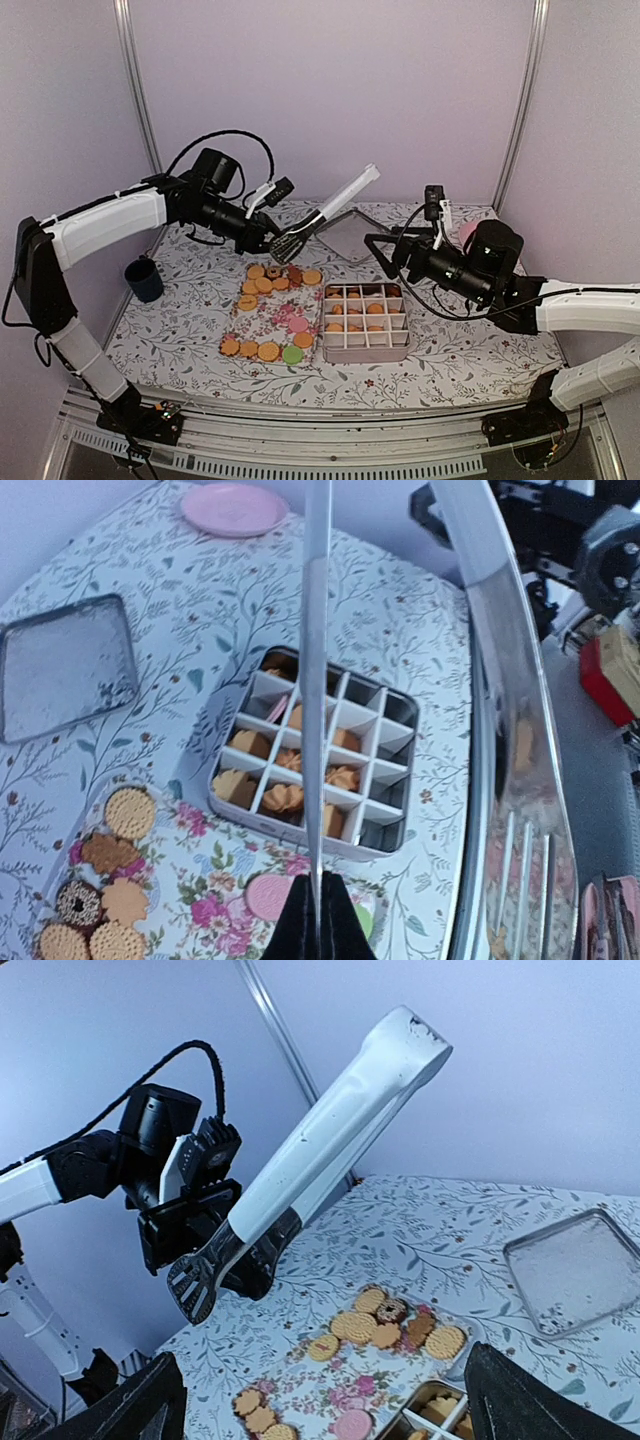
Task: Pack the cookies
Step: Pick up the clamp from the plate, then pass from the left arm to the right
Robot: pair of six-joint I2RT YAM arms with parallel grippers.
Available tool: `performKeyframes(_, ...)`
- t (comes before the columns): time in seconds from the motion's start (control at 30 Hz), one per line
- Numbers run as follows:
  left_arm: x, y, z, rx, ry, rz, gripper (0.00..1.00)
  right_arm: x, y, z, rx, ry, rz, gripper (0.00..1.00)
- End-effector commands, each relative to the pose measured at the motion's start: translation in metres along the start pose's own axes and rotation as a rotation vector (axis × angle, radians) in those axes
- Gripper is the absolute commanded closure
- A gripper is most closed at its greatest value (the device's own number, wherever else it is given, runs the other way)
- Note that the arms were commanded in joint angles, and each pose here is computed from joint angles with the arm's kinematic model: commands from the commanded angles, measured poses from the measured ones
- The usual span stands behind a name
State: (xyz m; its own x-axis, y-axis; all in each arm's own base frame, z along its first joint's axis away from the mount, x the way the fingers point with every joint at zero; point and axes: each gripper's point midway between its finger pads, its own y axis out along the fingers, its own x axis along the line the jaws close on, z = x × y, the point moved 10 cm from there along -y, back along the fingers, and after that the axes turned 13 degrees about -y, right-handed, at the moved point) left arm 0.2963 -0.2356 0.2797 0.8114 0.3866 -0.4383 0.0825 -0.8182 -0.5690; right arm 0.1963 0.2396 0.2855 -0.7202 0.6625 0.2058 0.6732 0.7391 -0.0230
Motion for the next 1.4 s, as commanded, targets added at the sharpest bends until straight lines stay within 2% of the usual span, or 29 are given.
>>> performKeyframes(0.0, -0.027, -0.011, 0.000, -0.031, 0.048, 0.262, 1.00, 0.022, 0.002, -0.028, -0.142, -0.029, -0.320, 0.01)
performKeyframes(0.13, -0.035, -0.013, 0.005, -0.030, 0.038, 0.370, 1.00, 0.030, 0.021, -0.033, -0.128, -0.032, -0.406, 0.01)
performKeyframes(0.23, -0.039, -0.014, 0.007, -0.028, 0.038, 0.401, 1.00, 0.036, 0.027, -0.037, -0.164, -0.033, -0.473, 0.01)
performKeyframes(0.43, -0.046, -0.015, 0.015, -0.024, 0.045, 0.439, 1.00, 0.033, 0.045, -0.037, -0.166, -0.011, -0.429, 0.00)
performKeyframes(0.57, -0.047, -0.015, 0.020, -0.019, 0.049, 0.439, 1.00, 0.034, 0.057, -0.038, -0.157, 0.001, -0.442, 0.03)
performKeyframes(0.7, -0.047, -0.014, 0.024, -0.013, 0.054, 0.430, 1.00, 0.036, 0.067, -0.041, -0.147, 0.016, -0.487, 0.10)
performKeyframes(1.07, -0.045, -0.015, 0.024, -0.021, 0.080, 0.377, 1.00, 0.032, 0.076, -0.040, -0.091, 0.100, -0.569, 0.46)
performKeyframes(1.3, -0.042, -0.013, 0.024, -0.024, 0.106, 0.327, 0.99, 0.034, 0.082, -0.031, -0.020, 0.140, -0.662, 0.50)
performKeyframes(1.37, -0.041, -0.012, 0.026, -0.020, 0.108, 0.316, 0.97, 0.033, 0.082, -0.031, -0.012, 0.147, -0.676, 0.52)
